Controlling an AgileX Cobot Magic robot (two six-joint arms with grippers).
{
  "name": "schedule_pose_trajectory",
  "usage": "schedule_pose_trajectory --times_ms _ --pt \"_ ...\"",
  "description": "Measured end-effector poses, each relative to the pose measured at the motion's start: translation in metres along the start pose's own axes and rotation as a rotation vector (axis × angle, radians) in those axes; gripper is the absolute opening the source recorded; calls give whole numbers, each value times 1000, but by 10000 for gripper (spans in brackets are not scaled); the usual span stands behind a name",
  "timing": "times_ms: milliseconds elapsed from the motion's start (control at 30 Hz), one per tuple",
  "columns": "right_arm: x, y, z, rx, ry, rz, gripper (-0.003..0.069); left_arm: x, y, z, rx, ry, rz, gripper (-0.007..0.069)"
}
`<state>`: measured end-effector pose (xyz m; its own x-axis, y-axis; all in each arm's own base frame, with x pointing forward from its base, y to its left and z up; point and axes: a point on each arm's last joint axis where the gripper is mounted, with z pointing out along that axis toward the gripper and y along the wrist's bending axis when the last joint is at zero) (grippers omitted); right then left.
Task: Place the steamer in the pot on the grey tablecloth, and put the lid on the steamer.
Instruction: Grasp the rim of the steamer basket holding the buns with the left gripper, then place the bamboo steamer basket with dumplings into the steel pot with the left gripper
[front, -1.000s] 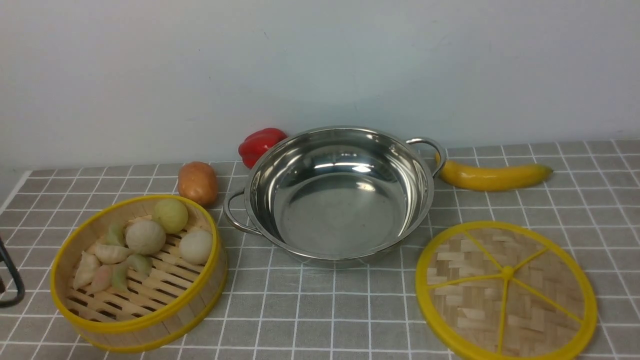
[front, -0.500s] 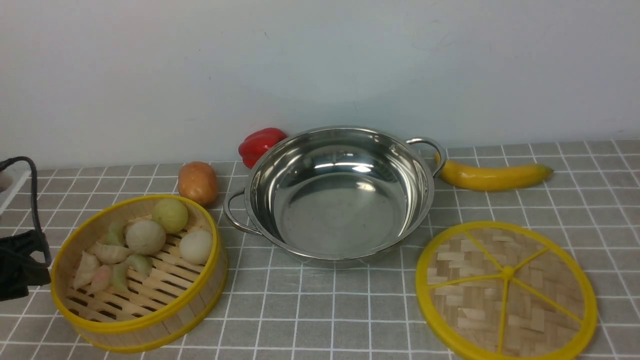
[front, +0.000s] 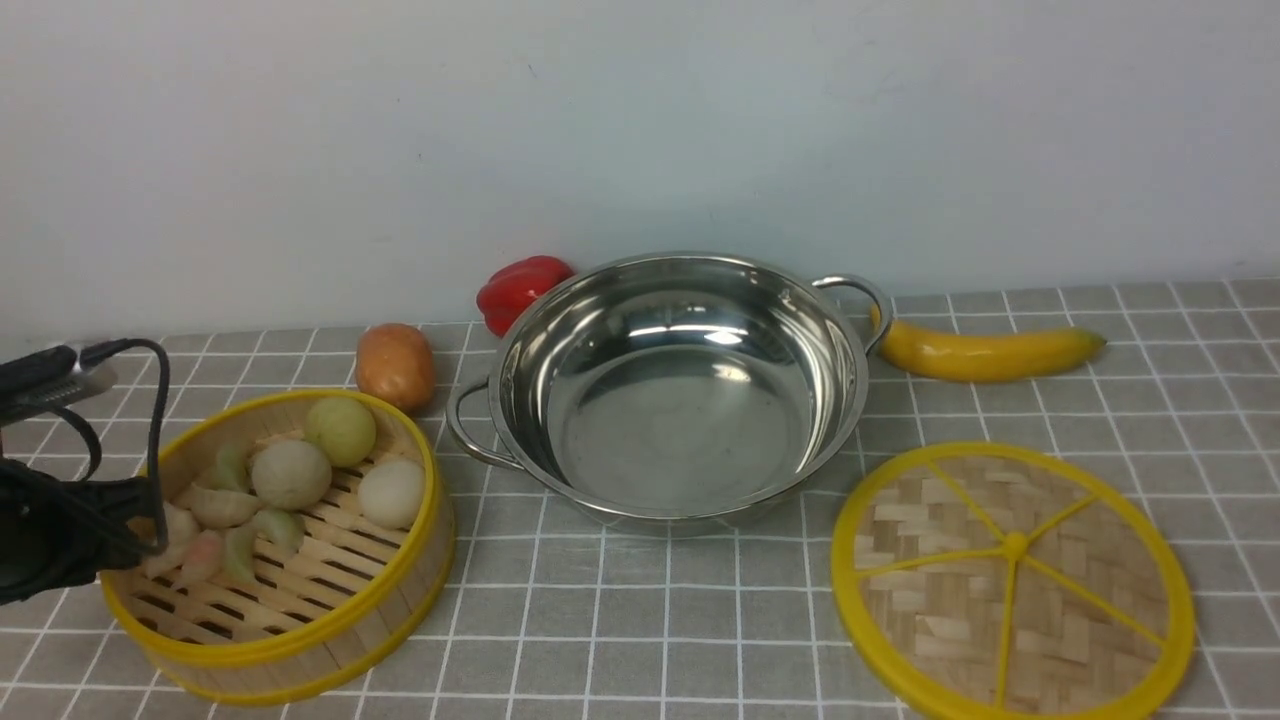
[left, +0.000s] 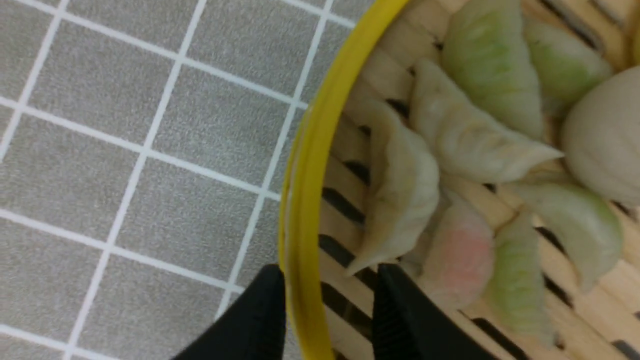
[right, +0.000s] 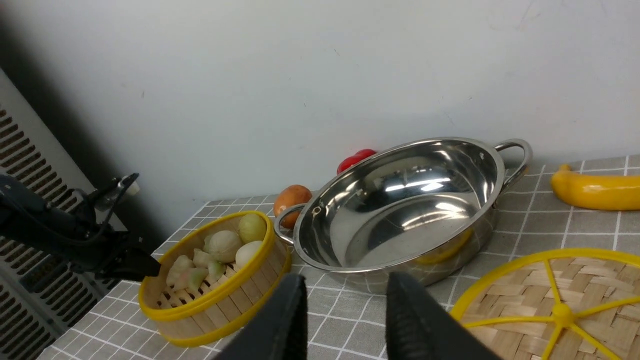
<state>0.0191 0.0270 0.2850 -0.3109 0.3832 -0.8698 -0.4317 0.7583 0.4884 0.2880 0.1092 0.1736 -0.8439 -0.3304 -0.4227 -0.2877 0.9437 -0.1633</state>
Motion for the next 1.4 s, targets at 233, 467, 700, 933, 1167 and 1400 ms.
schedule_pose_trajectory --times_ms 233,467,700,933,1167,1400 --pt "0 0 0 -1 0 3 243 3 6 19 -27 30 0 227" --pt "0 0 0 -1 0 3 243 1 9 35 -23 57 -41 68" --pt "0 0 0 -2 0 3 243 -18 11 25 -1 101 44 43" --pt "0 0 0 -2 0 27 243 -87 13 -36 -71 75 185 43" --pt "0 0 0 -2 0 29 243 -128 -15 -81 -65 -8 241 43" --pt "1 0 0 0 10 49 243 -137 -162 -57 140 -32 483 43"
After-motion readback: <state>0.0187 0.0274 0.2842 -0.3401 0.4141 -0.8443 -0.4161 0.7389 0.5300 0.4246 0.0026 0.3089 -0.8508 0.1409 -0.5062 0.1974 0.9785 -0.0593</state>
